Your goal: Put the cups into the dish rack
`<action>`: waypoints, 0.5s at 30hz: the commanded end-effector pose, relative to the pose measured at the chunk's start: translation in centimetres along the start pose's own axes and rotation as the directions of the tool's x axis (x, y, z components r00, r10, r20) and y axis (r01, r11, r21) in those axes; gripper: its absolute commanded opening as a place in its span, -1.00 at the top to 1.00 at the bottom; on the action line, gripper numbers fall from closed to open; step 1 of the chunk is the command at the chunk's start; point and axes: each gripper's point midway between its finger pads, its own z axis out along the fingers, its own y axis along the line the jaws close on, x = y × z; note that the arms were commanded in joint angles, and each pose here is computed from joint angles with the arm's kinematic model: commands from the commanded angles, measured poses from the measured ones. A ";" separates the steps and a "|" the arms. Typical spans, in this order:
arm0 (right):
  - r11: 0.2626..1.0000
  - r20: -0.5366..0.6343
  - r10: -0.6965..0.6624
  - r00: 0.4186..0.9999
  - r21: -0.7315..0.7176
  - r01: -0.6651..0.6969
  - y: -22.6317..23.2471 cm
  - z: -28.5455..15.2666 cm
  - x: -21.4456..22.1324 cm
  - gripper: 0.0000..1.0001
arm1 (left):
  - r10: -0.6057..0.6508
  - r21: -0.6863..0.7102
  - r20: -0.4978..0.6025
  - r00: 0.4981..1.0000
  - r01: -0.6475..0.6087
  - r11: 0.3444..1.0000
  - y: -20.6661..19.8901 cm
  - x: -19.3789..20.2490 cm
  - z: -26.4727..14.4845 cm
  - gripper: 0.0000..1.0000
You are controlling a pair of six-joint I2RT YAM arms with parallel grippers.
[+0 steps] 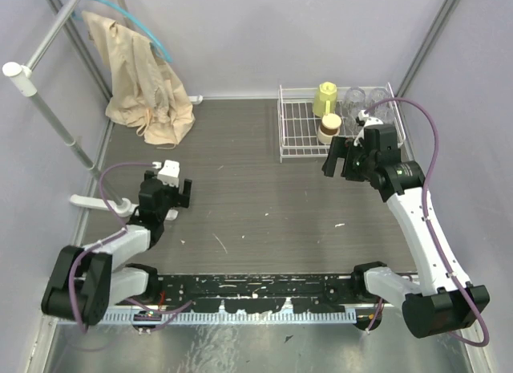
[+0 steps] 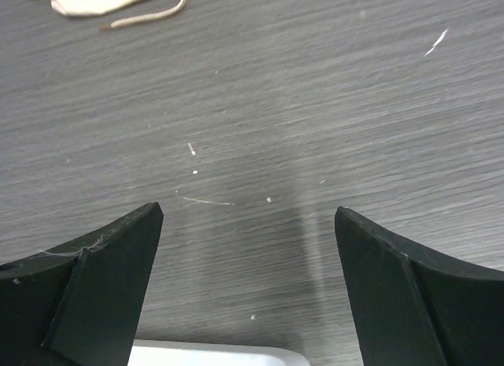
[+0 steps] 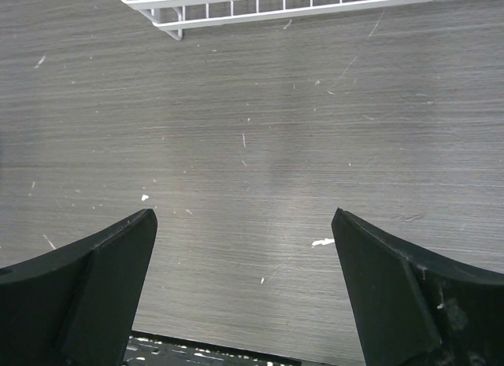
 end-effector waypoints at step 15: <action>0.974 0.379 -0.200 0.903 0.174 0.143 -4.9 4.8 -0.9 -1.00 | -0.114 -0.061 0.212 0.971 0.130 0.990 3.2 -1.1 4.6 -0.96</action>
